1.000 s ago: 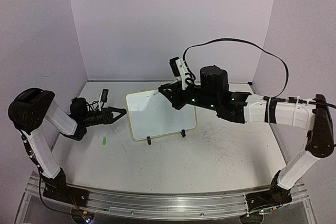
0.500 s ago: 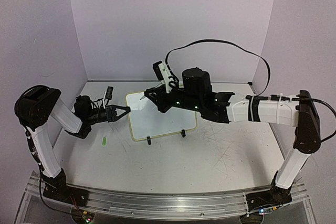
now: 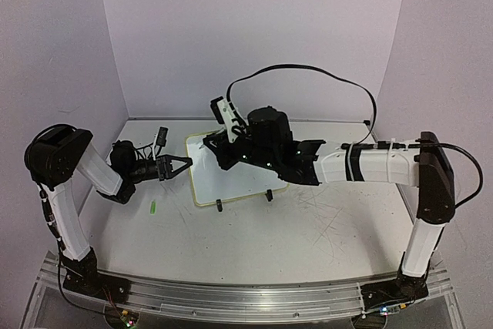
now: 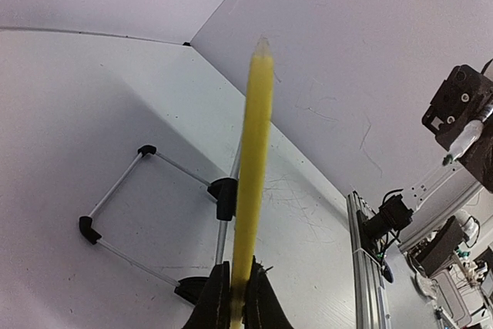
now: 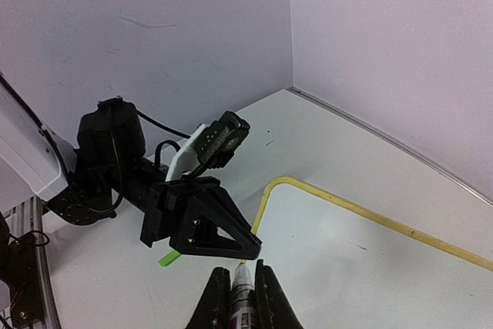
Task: Write a sentence on the whiteboard
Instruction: Hold the whiteboard at the center of the board, then write a sentence on the whiteboard.
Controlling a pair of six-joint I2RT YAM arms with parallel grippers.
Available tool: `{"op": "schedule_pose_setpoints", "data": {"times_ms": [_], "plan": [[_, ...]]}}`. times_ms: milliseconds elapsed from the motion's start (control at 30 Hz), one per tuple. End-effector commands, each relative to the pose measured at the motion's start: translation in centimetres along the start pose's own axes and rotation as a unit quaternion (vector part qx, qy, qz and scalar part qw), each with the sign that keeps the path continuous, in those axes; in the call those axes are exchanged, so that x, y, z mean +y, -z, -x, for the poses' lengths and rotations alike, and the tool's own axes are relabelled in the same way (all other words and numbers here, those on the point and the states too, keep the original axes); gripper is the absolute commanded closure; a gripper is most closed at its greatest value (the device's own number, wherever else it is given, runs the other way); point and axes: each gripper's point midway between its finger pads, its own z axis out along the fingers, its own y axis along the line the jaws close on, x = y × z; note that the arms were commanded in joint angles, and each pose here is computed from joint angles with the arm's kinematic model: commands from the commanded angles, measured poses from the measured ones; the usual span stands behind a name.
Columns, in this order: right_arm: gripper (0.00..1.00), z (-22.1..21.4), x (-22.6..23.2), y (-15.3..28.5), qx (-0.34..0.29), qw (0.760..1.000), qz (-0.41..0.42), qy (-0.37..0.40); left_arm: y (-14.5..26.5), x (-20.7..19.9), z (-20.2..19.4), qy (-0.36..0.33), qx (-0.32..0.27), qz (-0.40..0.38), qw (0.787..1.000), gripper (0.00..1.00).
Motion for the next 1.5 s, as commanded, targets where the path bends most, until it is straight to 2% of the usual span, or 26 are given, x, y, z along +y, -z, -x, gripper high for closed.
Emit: {"op": "schedule_pose_setpoints", "data": {"times_ms": [0, 133, 500, 700, 867, 1000, 1100, 1200, 1467], "plan": [[1.0, 2.0, 0.1, -0.9, -0.033, 0.998, -0.046, 0.03, -0.2, -0.8, 0.7, -0.035, -0.003, -0.022, 0.999, 0.96], [1.0, 1.8, 0.2, -0.9, -0.038, 0.997, -0.054, 0.049, -0.1, -0.9, 0.5, -0.053, -0.003, -0.02, 0.998, 1.0], [1.0, 2.0, 0.0, 0.1, -0.044, 0.996, -0.057, 0.053, 0.4, -0.5, -0.5, -0.073, -0.001, -0.006, 0.997, 1.0], [1.0, 2.3, 0.1, 0.5, -0.047, 0.996, -0.055, 0.053, 0.2, -0.9, -0.1, -0.067, 0.003, -0.022, 0.998, 0.84], [1.0, 2.1, 0.1, 0.4, -0.046, 0.996, -0.055, 0.053, 0.1, -0.6, -0.1, -0.064, 0.003, -0.02, 0.998, 0.79], [1.0, 2.3, 0.3, 0.3, -0.048, 0.996, -0.051, 0.053, -0.1, -0.1, -0.2, -0.058, 0.004, -0.018, 0.998, 0.82], [1.0, 2.5, 0.3, 0.2, -0.051, 0.996, -0.051, 0.056, -0.1, 0.1, -0.2, -0.059, 0.003, -0.014, 0.998, 0.93], [1.0, 2.4, 0.0, -0.2, -0.05, 0.995, -0.062, 0.058, -0.1, 0.3, -0.4, -0.062, 0.002, -0.009, 0.998, 0.99], [1.0, 1.8, -0.3, -1.7, -0.043, 0.994, -0.072, 0.07, 0.0, 0.4, -0.5, -0.071, 0.0, -0.002, 0.997, 1.0]]}}
